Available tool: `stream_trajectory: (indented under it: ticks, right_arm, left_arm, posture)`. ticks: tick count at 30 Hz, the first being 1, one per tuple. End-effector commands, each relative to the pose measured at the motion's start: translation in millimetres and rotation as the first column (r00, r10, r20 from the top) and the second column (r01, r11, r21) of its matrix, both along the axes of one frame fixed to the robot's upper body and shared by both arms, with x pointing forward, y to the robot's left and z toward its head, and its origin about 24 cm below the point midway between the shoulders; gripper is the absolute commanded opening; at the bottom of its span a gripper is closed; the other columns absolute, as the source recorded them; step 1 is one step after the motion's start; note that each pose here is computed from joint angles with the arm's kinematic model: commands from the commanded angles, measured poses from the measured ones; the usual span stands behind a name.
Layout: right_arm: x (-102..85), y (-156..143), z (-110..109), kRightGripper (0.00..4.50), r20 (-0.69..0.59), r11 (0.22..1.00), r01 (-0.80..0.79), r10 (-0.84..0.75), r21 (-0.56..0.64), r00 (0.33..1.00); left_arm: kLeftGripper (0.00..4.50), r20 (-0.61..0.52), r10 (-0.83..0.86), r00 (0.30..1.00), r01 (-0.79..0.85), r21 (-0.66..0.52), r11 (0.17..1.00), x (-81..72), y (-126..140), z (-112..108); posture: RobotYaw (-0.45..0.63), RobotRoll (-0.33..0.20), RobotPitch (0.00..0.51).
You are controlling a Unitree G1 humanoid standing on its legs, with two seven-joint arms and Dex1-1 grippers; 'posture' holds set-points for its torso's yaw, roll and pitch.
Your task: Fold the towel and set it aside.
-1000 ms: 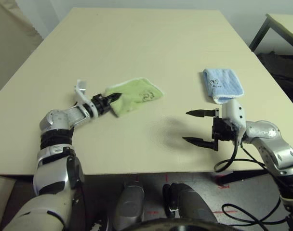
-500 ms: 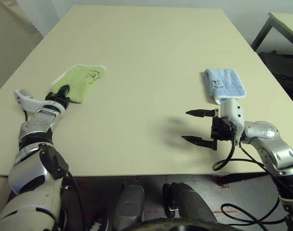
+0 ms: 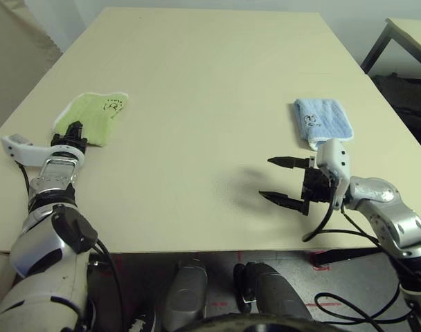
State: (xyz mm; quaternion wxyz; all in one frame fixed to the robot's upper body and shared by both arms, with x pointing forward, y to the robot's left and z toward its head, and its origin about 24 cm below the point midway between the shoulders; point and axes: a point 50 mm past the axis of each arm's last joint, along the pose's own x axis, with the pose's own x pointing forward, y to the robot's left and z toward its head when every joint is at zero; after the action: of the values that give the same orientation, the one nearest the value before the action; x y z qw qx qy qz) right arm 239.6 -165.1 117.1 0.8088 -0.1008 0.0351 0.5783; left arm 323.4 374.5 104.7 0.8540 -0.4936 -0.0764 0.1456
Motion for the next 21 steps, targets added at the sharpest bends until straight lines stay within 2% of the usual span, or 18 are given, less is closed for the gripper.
stream_trajectory:
  ticks: [1,9,14,18,21]
  right_arm:
    - [-2.8,-2,1,4.5,-0.006,1.0,-0.003,0.003,-0.004,1.0]
    - [-2.3,0,2,4.5,-0.005,1.0,0.005,-0.005,0.004,1.0]
    - [-1.7,1,1,4.5,-0.006,1.0,0.007,-0.007,0.006,1.0]
    - [-0.2,2,1,4.5,-0.005,1.0,0.005,-0.005,0.008,1.0]
    - [0.8,2,1,4.5,-0.005,1.0,0.002,-0.002,0.008,1.0]
  left_arm:
    - [0.03,-0.039,-0.024,0.999,0.024,-0.012,1.0,3.6,-6,-5]
    - [0.03,-0.056,-0.022,0.998,0.02,-0.019,1.0,3.7,-4,-1]
    - [0.03,-0.085,0.019,0.996,-0.02,-0.014,1.0,-2.4,5,-2]
    - [1.16,-0.102,0.048,0.994,-0.049,-0.007,0.999,-8.4,12,-4]
    - [2.21,-0.099,0.044,0.994,-0.045,-0.009,0.999,-9.8,13,-4]
  posture:
    - [0.1,0.0,0.137]
    - [0.1,0.0,0.136]
    - [0.1,0.0,0.134]
    - [0.11,0.0,0.134]
    - [0.11,0.0,0.133]
